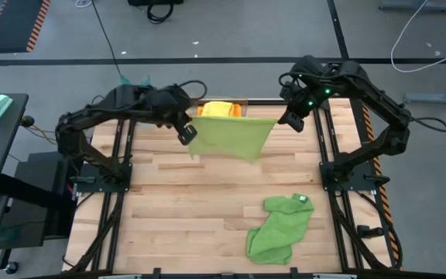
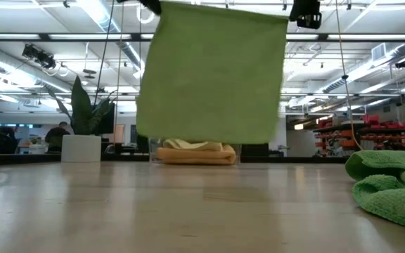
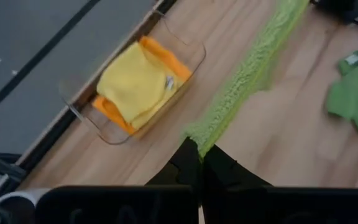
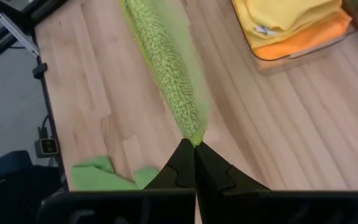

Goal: Fold microfiber towels
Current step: Fold the light green towel

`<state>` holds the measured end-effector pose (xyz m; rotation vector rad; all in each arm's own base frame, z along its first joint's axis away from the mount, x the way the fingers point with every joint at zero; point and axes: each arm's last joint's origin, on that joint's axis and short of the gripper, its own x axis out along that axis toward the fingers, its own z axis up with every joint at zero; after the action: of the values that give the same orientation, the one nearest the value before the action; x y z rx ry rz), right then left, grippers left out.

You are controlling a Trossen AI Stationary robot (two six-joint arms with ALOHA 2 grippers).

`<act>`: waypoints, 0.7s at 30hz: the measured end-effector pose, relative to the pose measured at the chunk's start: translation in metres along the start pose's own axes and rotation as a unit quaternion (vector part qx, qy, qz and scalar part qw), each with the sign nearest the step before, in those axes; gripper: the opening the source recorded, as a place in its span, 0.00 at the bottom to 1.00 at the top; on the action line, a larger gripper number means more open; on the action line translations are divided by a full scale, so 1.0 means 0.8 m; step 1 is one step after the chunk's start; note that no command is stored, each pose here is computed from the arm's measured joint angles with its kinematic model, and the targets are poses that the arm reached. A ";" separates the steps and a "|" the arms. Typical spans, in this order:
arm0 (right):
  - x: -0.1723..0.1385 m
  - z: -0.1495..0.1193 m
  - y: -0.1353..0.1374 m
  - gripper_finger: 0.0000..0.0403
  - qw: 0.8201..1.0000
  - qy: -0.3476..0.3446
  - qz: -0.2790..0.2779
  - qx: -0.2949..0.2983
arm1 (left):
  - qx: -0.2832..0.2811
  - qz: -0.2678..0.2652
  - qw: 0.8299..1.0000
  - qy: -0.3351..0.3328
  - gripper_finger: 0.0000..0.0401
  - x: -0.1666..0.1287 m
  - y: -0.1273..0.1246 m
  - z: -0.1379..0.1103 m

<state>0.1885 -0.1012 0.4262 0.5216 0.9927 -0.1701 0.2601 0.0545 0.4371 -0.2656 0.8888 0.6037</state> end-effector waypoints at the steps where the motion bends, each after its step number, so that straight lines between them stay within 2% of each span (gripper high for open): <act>1: -0.001 0.000 0.000 0.00 1.000 -0.001 0.001 0.004 | 0.003 -0.004 1.000 0.009 0.01 -0.003 0.001 0.002; 5: 0.001 0.000 0.001 0.00 1.000 0.004 0.015 0.010 | 0.052 -0.020 0.995 0.081 0.01 0.006 -0.006 0.008; 9: 0.004 -0.003 0.002 0.00 1.000 0.025 0.013 0.014 | 0.115 -0.056 0.984 0.121 0.01 0.029 -0.021 0.015; 13: 0.004 -0.008 0.001 0.00 0.999 0.044 0.011 0.007 | 0.151 -0.077 0.976 0.135 0.01 0.042 -0.028 0.017; 18: 0.004 -0.009 0.004 0.00 0.999 0.045 0.014 0.002 | 0.188 -0.087 0.969 0.134 0.01 0.042 -0.034 0.016; 21: 0.005 -0.009 0.007 0.00 0.999 0.046 0.016 -0.003 | 0.230 -0.097 0.960 0.131 0.01 0.039 -0.042 0.012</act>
<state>0.1873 -0.0924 0.4217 0.5432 1.0745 -0.1153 0.3015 0.0438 0.4173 -0.0078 1.2146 0.1690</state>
